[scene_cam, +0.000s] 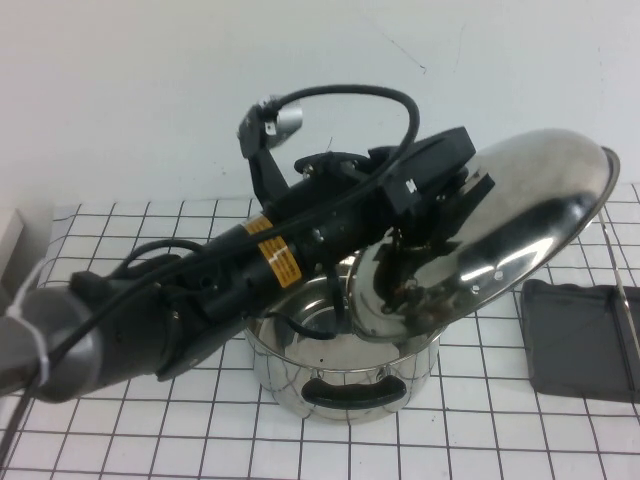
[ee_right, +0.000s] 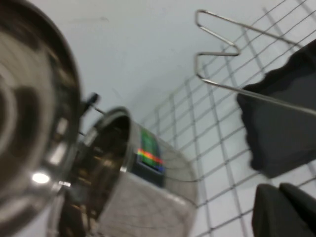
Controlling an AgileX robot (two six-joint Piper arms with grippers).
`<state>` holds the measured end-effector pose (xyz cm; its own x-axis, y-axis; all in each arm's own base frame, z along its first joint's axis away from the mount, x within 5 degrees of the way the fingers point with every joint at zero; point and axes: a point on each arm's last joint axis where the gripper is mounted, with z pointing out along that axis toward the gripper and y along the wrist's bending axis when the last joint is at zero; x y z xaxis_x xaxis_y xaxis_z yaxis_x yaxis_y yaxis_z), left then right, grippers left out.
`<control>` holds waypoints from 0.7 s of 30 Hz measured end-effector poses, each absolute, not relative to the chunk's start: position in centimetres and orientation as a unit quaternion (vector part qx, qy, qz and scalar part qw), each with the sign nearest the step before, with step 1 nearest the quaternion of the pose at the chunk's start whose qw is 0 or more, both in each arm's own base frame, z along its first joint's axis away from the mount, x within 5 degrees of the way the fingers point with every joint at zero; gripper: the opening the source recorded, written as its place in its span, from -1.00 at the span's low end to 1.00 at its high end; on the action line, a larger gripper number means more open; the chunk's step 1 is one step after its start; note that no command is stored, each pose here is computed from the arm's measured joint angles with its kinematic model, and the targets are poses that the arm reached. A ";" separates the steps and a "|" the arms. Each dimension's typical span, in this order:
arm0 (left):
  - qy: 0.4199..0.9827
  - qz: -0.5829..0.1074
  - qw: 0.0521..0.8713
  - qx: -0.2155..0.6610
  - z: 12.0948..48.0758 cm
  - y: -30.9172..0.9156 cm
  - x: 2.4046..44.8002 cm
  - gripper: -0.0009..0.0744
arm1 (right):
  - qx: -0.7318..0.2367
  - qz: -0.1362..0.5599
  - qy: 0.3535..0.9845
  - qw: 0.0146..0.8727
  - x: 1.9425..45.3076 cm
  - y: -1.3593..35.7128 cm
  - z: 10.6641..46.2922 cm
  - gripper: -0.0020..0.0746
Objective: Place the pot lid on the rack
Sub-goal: Hand over the pot lid
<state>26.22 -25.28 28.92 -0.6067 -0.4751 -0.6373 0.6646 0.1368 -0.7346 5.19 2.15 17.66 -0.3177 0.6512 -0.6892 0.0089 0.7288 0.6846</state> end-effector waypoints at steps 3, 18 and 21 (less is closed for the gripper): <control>0.609 -0.664 0.427 0.078 27.9 -25.7 26.5 -0.14 | 0.262 0.361 0.718 0.534 5.3 2.4 18.3 -0.95; 0.582 -0.615 0.505 0.167 27.2 -26.1 26.6 -0.14 | 0.142 0.307 0.725 0.600 5.2 2.7 19.2 -0.95; 0.568 -0.611 0.523 0.171 28.0 -26.2 26.9 -0.14 | 0.105 0.314 0.702 0.631 5.0 3.0 21.2 -0.95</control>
<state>26.86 -26.19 27.99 -0.3936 -0.4450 -0.8044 0.8346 0.1939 -0.5157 4.98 3.05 21.24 -0.1820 0.5437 -0.8193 -0.2491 0.7806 0.5733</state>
